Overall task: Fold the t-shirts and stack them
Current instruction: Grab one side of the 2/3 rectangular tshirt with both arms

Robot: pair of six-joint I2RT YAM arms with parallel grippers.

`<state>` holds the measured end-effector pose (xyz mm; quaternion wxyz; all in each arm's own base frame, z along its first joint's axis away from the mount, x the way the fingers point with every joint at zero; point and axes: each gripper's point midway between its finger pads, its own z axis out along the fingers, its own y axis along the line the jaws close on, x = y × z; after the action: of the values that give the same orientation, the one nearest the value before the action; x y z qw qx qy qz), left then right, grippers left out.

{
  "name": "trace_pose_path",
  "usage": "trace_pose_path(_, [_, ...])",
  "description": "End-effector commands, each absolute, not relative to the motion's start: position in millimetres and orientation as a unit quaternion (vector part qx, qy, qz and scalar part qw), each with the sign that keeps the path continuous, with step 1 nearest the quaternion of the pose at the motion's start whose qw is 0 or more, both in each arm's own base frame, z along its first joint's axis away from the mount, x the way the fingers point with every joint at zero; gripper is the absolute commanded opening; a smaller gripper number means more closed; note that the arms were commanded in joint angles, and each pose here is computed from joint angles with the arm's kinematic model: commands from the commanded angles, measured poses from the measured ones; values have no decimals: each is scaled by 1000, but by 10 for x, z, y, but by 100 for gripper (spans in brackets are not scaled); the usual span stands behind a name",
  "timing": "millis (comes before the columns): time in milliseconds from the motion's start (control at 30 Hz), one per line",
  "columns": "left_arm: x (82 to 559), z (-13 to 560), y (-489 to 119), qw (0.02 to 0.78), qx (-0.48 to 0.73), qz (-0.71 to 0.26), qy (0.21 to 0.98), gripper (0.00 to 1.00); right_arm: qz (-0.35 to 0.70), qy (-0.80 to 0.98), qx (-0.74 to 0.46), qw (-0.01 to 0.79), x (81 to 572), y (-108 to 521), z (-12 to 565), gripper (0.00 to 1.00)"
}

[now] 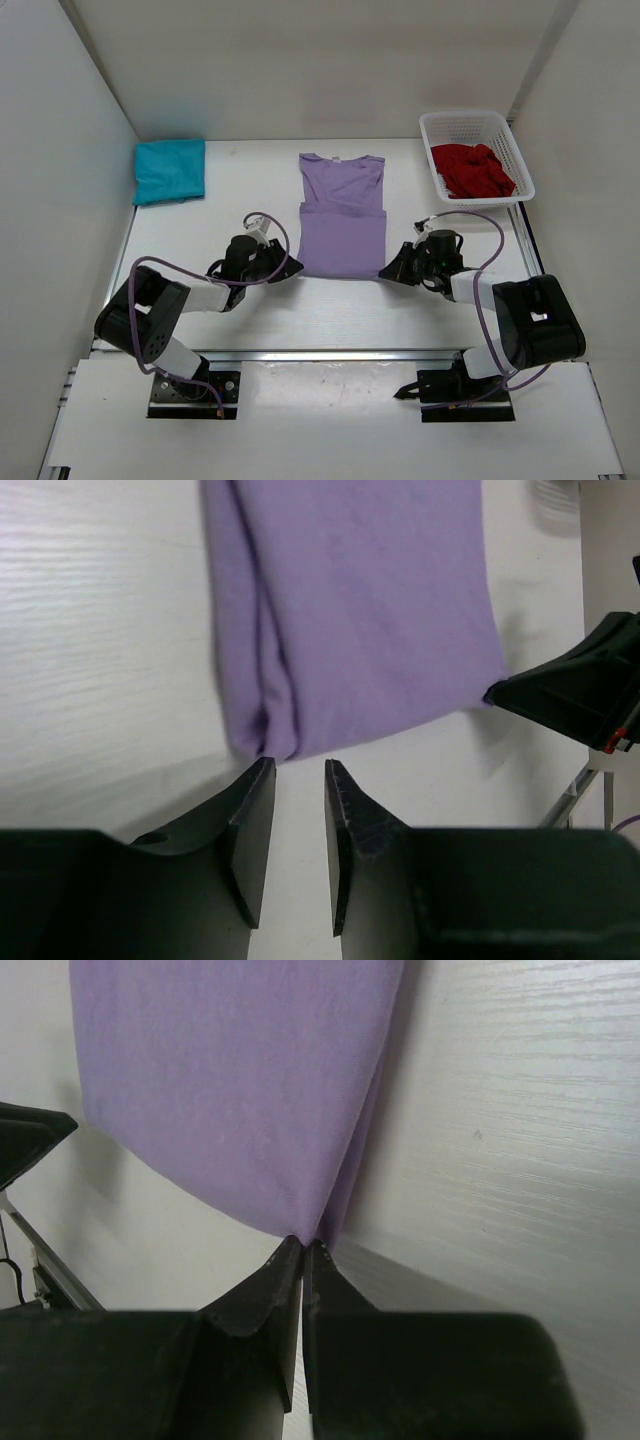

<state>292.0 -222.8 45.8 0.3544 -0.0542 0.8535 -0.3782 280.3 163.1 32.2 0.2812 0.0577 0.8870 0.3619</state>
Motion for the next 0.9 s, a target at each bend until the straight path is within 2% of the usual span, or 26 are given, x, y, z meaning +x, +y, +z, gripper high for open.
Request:
trace_pose_path(0, [3054,571,-2351,372,-30,-381,846,39,368,879,42,300,2884,1649,397,0])
trace_pose_path(133, [3056,466,-2396,358,-28,-384,851,36,371,878,41,299,2882,1657,401,0])
trace_pose_path(300, [3115,395,-2376,353,-33,-365,861,25,371,878,43,301,2882,1649,401,0])
trace_pose_path(500, [3094,396,-2280,368,-42,-352,860,35,373,878,40,298,2872,1659,396,0])
trace_pose_path(667, [3049,320,-2357,352,-31,-359,864,33,374,877,41,299,2866,1654,401,0])
trace_pose_path(767, [3026,268,-2362,345,-33,-361,866,23,374,876,42,301,2876,1654,405,0])
trace_pose_path(867, [3066,307,-2309,352,-43,-359,863,2,374,877,40,299,2872,1667,401,0])
